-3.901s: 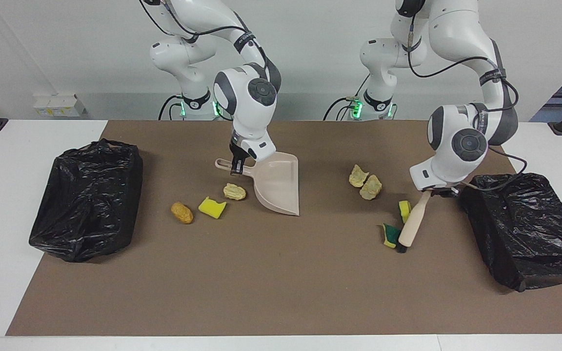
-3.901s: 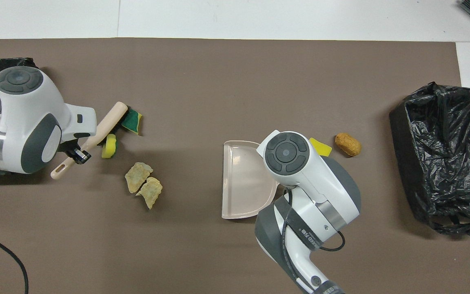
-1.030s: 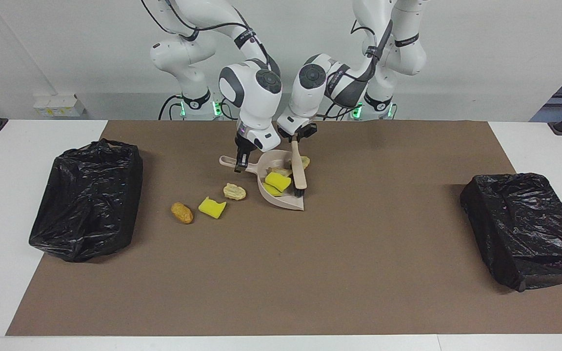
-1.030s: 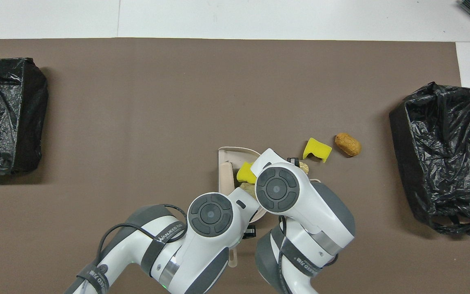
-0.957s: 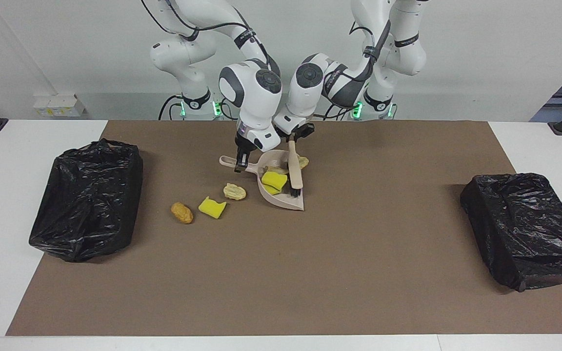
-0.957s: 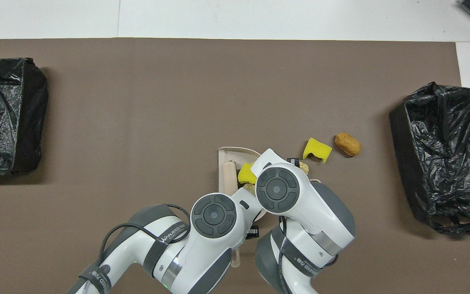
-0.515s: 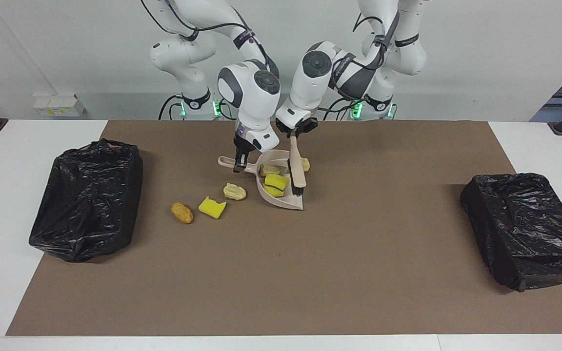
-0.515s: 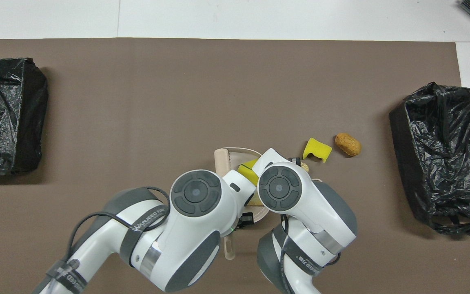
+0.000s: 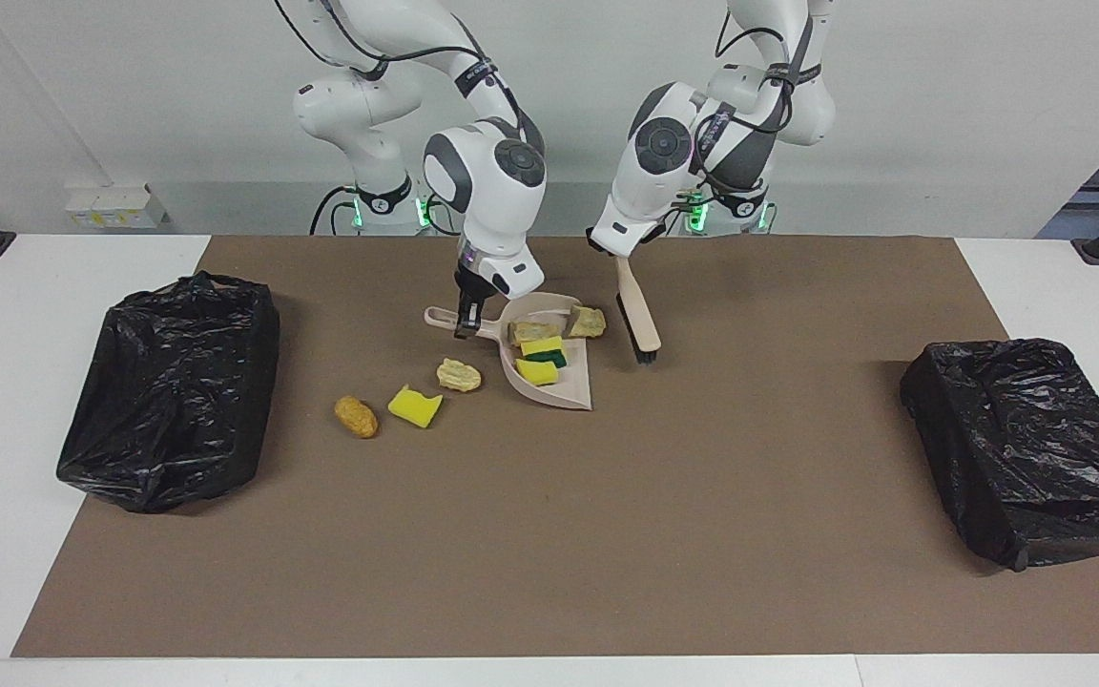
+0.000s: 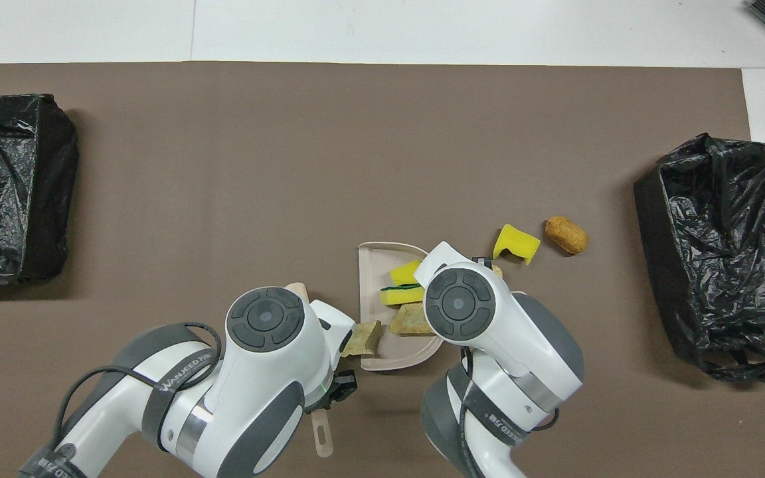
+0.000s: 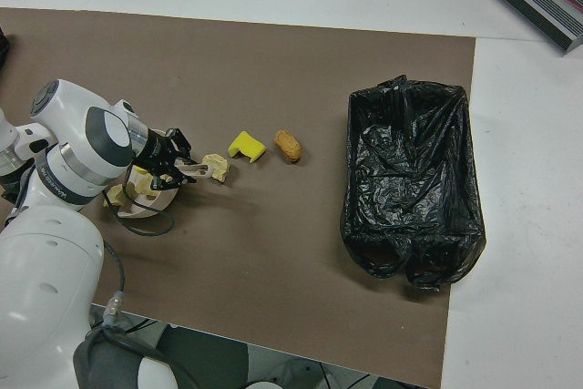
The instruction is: Sweep and dump trash in bin
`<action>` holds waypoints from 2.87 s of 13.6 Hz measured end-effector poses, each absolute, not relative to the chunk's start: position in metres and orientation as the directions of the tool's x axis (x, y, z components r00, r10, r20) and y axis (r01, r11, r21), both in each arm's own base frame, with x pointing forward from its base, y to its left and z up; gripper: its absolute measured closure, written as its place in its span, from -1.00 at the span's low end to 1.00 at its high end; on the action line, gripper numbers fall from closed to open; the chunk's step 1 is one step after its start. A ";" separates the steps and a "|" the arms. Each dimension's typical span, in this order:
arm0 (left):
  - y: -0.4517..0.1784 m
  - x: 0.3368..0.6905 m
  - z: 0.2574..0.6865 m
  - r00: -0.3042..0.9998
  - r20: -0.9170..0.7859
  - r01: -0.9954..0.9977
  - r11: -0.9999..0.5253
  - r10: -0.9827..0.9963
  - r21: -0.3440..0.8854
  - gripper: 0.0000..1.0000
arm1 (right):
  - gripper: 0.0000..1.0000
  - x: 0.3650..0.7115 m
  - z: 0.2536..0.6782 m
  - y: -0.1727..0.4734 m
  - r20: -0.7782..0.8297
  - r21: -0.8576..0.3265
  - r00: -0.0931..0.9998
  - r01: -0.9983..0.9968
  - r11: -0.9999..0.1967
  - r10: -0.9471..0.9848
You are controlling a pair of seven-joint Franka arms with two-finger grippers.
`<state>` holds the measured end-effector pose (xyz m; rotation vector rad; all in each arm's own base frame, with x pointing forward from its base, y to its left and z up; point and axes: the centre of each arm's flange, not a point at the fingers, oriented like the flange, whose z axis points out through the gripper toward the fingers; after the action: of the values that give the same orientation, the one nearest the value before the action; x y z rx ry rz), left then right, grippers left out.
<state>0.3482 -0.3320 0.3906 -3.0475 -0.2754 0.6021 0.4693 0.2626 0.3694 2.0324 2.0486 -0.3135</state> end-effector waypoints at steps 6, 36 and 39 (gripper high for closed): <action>-0.376 0.318 0.374 0.932 -0.333 0.167 -0.985 0.142 0.048 0.46 | 0.33 0.461 0.363 0.252 -0.324 -0.006 -0.008 1.000 0.007 0.946; -0.375 0.221 0.354 0.974 -0.222 0.029 -0.999 0.037 -0.037 0.46 | 0.33 0.476 0.413 0.180 -0.030 0.072 0.021 0.997 -0.019 0.999; -0.352 0.269 0.345 0.966 -0.256 0.042 -0.999 0.040 0.005 0.46 | 0.33 0.473 0.405 0.183 -0.037 0.053 0.013 0.999 -0.011 0.999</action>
<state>0.2690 -0.3521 0.3450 -3.1251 -0.0654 0.4060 0.4726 0.1830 0.4053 2.1889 2.1636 0.0170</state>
